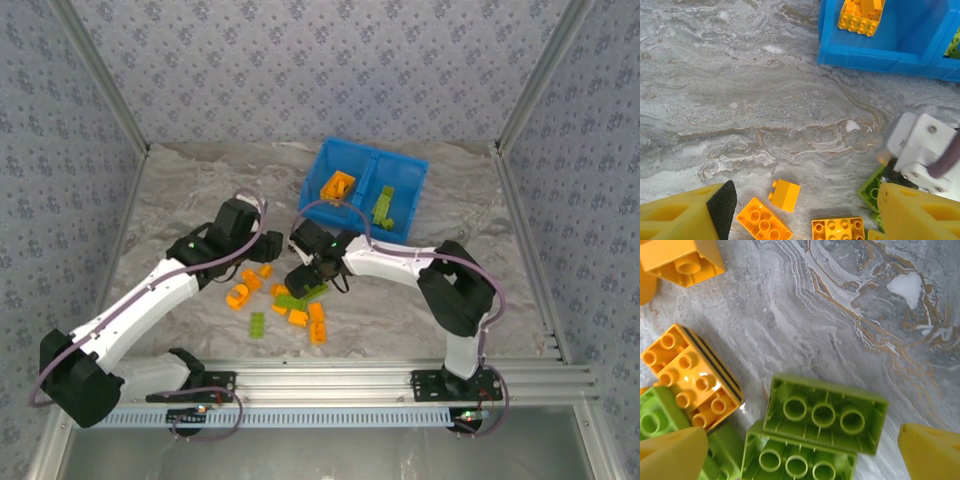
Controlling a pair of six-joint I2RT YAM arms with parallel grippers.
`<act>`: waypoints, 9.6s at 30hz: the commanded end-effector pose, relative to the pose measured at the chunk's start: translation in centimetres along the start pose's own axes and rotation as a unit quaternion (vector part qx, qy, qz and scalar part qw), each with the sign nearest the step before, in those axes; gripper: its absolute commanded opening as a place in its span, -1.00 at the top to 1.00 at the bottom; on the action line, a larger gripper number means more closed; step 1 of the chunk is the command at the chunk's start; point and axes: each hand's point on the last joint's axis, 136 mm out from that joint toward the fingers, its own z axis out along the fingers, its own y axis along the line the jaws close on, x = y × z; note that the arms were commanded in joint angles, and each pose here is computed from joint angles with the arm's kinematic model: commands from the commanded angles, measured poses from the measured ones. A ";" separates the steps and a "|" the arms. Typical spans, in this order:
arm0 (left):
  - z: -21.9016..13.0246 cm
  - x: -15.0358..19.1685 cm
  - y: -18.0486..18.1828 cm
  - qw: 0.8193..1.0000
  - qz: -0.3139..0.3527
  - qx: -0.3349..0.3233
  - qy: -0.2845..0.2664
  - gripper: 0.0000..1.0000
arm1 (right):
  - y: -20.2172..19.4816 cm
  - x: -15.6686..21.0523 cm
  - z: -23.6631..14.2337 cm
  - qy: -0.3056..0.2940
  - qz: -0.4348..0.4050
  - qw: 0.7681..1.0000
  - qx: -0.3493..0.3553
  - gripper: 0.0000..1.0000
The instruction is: Sort the legos into containers by color
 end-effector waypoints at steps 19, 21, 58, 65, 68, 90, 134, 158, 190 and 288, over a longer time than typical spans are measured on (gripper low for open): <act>-2.3 -0.7 1.4 0.998 -0.018 -0.018 -0.053 -0.99 | -3.2 -1.5 -0.6 -0.018 0.037 0.998 0.055 0.00; -2.4 -0.9 1.3 0.998 -0.019 -0.015 -0.057 -0.98 | -4.0 -2.7 -3.5 -0.054 0.045 0.996 0.064 0.00; -3.1 3.1 -0.1 0.995 -0.064 0.065 -0.042 -0.98 | -33.4 -10.3 -12.2 -0.163 0.304 0.912 0.222 -0.51; -2.0 2.9 -3.1 0.992 -0.011 0.123 -0.015 -0.98 | -31.4 -10.4 -16.6 -0.200 0.288 0.912 0.212 -0.69; -1.0 3.2 -5.7 0.987 0.042 0.155 0.008 -0.99 | -29.3 -10.0 -18.3 -0.214 0.283 0.915 0.193 -0.69; 9.8 12.1 -14.9 0.902 0.283 0.205 0.254 -0.81 | -15.0 0.7 -25.2 -0.286 0.225 0.927 0.085 -1.00; 17.9 -17.2 -26.2 0.969 0.183 0.093 -0.138 0.27 | -16.5 3.4 -29.1 -0.347 0.315 0.879 0.085 -1.00; 10.6 -22.1 -27.9 0.961 0.093 0.205 -0.159 -0.12 | -16.4 4.1 -30.9 -0.372 0.309 0.870 0.095 -1.00; -5.8 1.2 0.2 0.993 -0.017 0.040 -0.114 -0.98 | 3.3 8.9 -3.0 0.067 0.075 0.991 -0.087 -0.45; 6.0 15.0 -7.0 0.977 -0.010 0.040 0.207 -0.92 | -11.9 -5.4 -17.6 -0.211 0.155 0.962 0.075 -0.93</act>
